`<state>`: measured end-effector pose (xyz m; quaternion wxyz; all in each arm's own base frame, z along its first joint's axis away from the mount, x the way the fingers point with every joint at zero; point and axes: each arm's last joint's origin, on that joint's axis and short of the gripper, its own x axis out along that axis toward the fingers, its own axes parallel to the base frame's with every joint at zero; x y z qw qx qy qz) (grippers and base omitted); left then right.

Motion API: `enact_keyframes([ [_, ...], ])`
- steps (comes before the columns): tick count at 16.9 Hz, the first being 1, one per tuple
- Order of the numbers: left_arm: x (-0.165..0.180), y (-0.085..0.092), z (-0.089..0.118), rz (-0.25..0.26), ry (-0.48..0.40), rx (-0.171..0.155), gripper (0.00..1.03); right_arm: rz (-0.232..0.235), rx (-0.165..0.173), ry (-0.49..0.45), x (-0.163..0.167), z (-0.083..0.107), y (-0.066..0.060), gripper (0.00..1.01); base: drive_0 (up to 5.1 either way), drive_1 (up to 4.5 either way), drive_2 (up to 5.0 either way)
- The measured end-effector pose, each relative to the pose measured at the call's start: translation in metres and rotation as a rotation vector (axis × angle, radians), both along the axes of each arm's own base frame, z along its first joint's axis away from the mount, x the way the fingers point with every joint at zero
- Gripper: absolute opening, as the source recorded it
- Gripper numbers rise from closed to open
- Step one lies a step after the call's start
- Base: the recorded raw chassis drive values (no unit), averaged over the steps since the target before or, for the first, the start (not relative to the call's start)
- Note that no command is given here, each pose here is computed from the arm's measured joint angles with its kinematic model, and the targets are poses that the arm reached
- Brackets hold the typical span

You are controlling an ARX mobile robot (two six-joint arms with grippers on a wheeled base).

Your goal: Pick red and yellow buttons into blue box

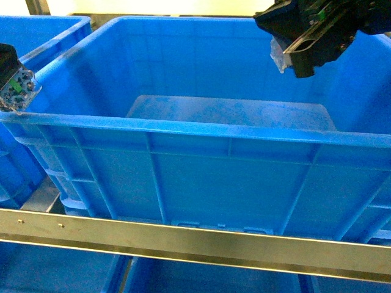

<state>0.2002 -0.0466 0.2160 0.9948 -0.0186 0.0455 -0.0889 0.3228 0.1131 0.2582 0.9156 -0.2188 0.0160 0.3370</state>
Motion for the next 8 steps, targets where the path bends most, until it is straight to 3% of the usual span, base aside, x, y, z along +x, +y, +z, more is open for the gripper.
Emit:
enact_keyframes([
  [2, 0.0, 0.0, 0.0, 0.0, 0.0, 0.0, 0.24, 0.008, -0.039, 0.04, 0.0098, -0.0073, 0.0038, 0.29, 0.0, 0.0, 0.0],
  [3, 0.0, 0.0, 0.0, 0.0, 0.0, 0.0, 0.24, 0.014, -0.047, 0.037, 0.0095, -0.0081, 0.0056, 0.38, 0.0, 0.0, 0.0],
  [8, 0.0, 0.0, 0.0, 0.0, 0.0, 0.0, 0.24, 0.017, -0.05, 0.023, 0.0101, -0.0057, 0.0061, 0.54, 0.0, 0.0, 0.0],
])
